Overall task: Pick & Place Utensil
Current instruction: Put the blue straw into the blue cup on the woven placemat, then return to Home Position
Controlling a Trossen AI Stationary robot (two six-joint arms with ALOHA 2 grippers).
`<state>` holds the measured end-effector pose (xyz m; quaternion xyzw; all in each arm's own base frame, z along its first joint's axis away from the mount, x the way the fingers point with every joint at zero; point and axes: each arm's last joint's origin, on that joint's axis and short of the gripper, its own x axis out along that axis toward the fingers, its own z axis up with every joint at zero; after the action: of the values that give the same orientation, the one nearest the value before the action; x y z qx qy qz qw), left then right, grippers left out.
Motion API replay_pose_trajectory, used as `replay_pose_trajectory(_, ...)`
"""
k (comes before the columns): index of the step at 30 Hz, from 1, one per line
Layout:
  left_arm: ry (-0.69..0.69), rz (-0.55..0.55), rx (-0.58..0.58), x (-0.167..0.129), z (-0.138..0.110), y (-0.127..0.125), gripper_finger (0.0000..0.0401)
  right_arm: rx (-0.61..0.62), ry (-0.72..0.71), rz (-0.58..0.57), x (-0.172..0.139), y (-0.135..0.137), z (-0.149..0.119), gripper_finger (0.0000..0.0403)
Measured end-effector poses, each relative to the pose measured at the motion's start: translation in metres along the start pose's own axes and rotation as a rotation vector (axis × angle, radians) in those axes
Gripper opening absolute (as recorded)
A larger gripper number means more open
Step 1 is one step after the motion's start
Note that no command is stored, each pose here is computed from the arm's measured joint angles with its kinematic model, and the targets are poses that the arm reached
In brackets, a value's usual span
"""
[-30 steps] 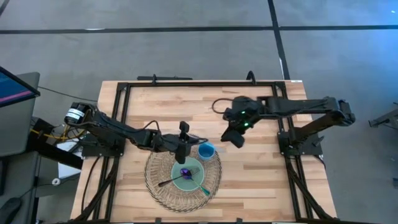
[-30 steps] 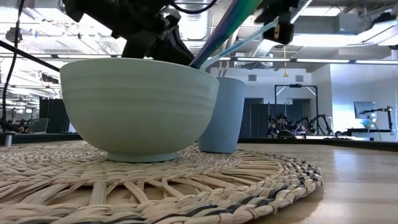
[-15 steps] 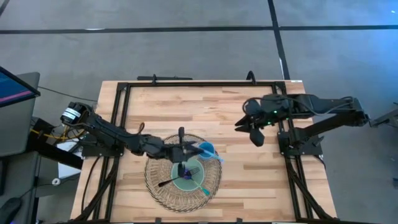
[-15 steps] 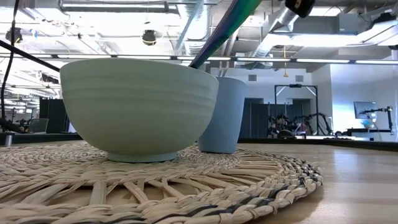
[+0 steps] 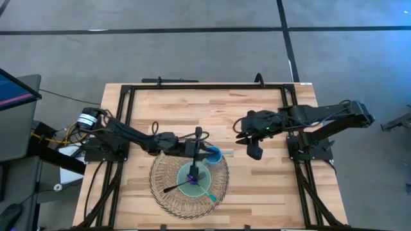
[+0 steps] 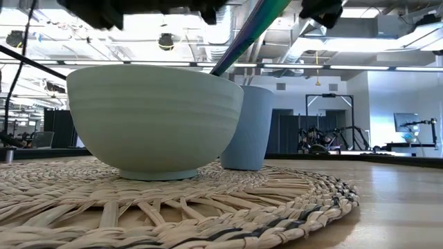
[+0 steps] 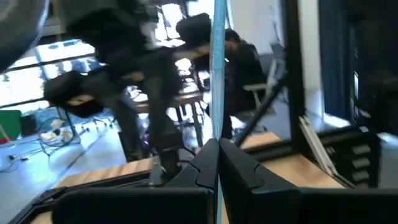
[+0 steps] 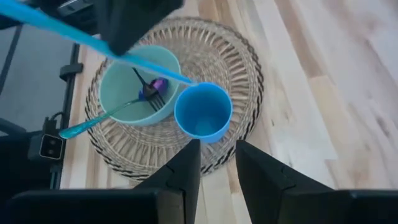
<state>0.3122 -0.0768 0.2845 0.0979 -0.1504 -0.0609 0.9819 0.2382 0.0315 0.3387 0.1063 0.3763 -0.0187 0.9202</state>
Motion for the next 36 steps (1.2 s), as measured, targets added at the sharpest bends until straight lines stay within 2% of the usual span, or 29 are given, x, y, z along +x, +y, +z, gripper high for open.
replay_pose_trajectory(3,-0.018,0.012,-0.049,0.005,-0.014,0.003,0.0008,0.042,0.032,-0.011,0.011,0.0,0.0,0.0096)
replay_pose_trajectory(6,0.026,0.004,-0.088,0.008,-0.029,0.0,0.0008,0.065,0.055,-0.02,0.019,0.001,0.0,0.0095)
replay_pose_trajectory(14,0.115,-0.005,-0.085,0.012,-0.058,-0.008,0.0008,0.057,0.052,-0.049,0.019,-0.001,-0.001,0.0095)
replay_pose_trajectory(23,0.179,0.039,-0.107,0.011,-0.066,-0.007,0.0013,0.074,0.101,-0.059,0.019,0.001,-0.006,0.0095)
replay_pose_trajectory(27,0.243,0.031,-0.102,0.01,-0.072,-0.008,0.0035,0.075,0.106,-0.058,0.019,0.002,-0.007,0.0095)
replay_pose_trajectory(36,0.217,0.05,-0.098,0.01,-0.062,-0.006,0.0088,0.077,0.107,-0.06,0.02,0.001,-0.007,0.0095)
